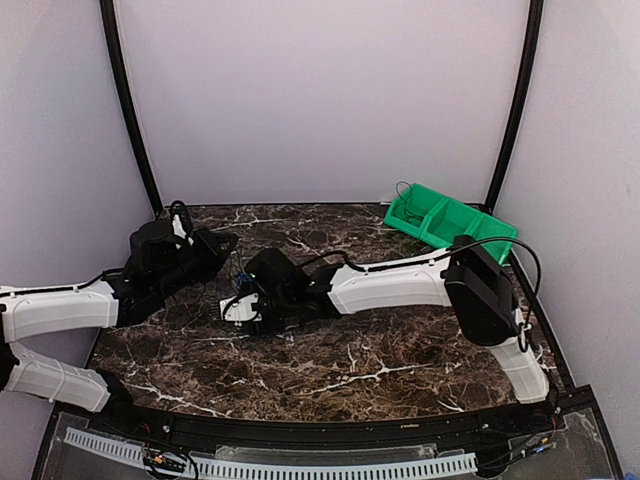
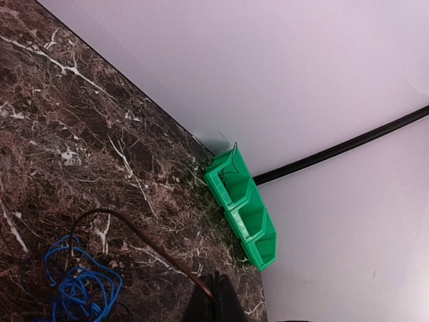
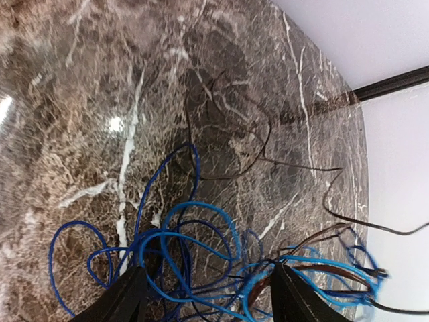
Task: Untangle the cables
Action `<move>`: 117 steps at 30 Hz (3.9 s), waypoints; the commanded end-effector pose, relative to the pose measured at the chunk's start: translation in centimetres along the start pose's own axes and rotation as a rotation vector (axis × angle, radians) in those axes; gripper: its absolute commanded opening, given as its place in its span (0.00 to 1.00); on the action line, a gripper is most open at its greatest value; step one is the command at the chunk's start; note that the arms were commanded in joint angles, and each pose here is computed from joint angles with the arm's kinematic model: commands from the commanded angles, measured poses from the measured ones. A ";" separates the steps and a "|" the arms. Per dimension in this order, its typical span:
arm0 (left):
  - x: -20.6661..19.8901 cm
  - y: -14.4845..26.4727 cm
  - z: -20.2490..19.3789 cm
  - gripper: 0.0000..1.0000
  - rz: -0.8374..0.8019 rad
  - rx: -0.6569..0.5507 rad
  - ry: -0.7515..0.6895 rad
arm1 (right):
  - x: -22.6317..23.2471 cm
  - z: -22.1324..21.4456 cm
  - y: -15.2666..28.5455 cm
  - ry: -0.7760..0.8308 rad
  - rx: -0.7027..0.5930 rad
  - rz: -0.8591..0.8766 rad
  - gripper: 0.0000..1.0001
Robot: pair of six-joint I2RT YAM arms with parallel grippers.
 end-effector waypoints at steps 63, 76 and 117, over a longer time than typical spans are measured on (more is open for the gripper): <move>-3.7 -0.5 -0.5 0.00 -0.123 0.231 -0.437 | -5.3 -6.5 15.2 -0.537 -0.029 0.453 0.50; -0.2 -0.5 -4.1 0.00 -0.083 0.349 -0.456 | -5.4 -8.8 11.3 -0.554 0.082 0.443 0.49; 0.8 0.3 -5.5 0.00 -0.131 0.349 -0.456 | -4.3 -6.0 -1.2 -0.935 -0.185 0.765 0.36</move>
Point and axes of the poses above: each gripper's point midway between its finger pads, its own y axis back along the fingers, its own x axis along the line the jaws close on, z = x × y, the point moved 5 cm from there along y, back along the fingers, and after that the axes turned 13 degrees about -y, right-handed, at the moved point
